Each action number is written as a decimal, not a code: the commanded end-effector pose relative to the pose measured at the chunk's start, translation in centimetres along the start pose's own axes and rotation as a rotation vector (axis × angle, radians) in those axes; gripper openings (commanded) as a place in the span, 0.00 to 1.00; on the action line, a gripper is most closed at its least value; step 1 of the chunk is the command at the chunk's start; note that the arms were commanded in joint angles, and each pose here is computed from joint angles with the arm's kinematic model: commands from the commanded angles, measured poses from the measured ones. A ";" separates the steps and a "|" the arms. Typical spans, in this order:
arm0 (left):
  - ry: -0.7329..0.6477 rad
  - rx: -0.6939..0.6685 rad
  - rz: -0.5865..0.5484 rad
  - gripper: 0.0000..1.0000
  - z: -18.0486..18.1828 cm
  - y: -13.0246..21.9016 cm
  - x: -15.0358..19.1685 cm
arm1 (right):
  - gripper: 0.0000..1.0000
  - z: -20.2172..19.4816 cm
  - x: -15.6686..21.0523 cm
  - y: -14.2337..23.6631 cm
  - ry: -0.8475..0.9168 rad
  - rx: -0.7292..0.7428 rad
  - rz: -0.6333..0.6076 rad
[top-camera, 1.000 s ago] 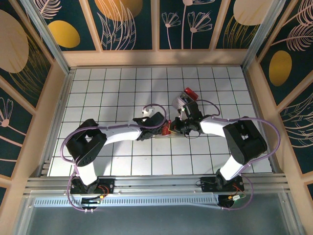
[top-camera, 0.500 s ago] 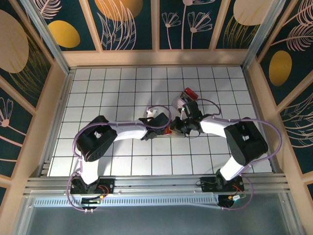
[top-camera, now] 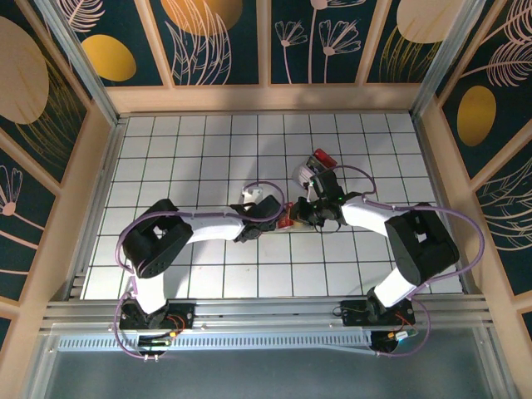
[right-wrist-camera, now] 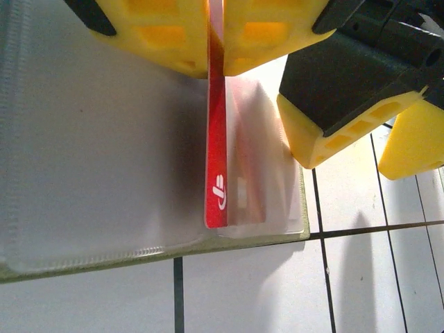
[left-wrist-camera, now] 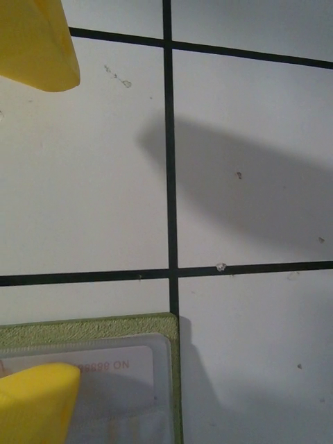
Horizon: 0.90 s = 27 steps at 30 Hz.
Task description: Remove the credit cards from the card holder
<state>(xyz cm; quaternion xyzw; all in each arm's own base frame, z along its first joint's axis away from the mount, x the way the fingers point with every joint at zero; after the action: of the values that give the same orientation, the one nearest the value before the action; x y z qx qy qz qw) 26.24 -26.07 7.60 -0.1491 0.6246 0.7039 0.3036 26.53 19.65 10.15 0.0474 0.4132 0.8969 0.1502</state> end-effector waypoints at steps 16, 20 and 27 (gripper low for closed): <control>-0.077 -0.094 0.196 0.99 2.9 -0.6 5.5 | 0.25 0.1 0.0 -0.4 -0.007 -0.046 -0.001; -0.077 -0.097 0.196 0.99 3.0 -0.7 5.5 | 0.34 -0.3 0.2 -0.9 -0.017 -0.061 0.017; -0.078 -0.092 0.194 0.99 2.8 -0.8 5.4 | 0.31 -0.3 0.4 -2.0 -0.028 -0.105 0.053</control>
<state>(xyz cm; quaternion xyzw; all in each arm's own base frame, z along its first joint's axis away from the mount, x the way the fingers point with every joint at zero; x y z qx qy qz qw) 25.46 -24.97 7.39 -0.1644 0.6300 0.7037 0.2843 26.56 20.36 8.66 0.0612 0.3800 0.9122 0.1405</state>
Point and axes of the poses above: each hand's point on the last joint's axis, 136 mm out from that joint toward the fingers, its own y axis back along the fingers, its own z axis along the line the jaws close on, x = y × z, the point moved 7 cm from there along y, back along the fingers, and after that the axes turned 14 degrees about -y, right-handed, at the moved point
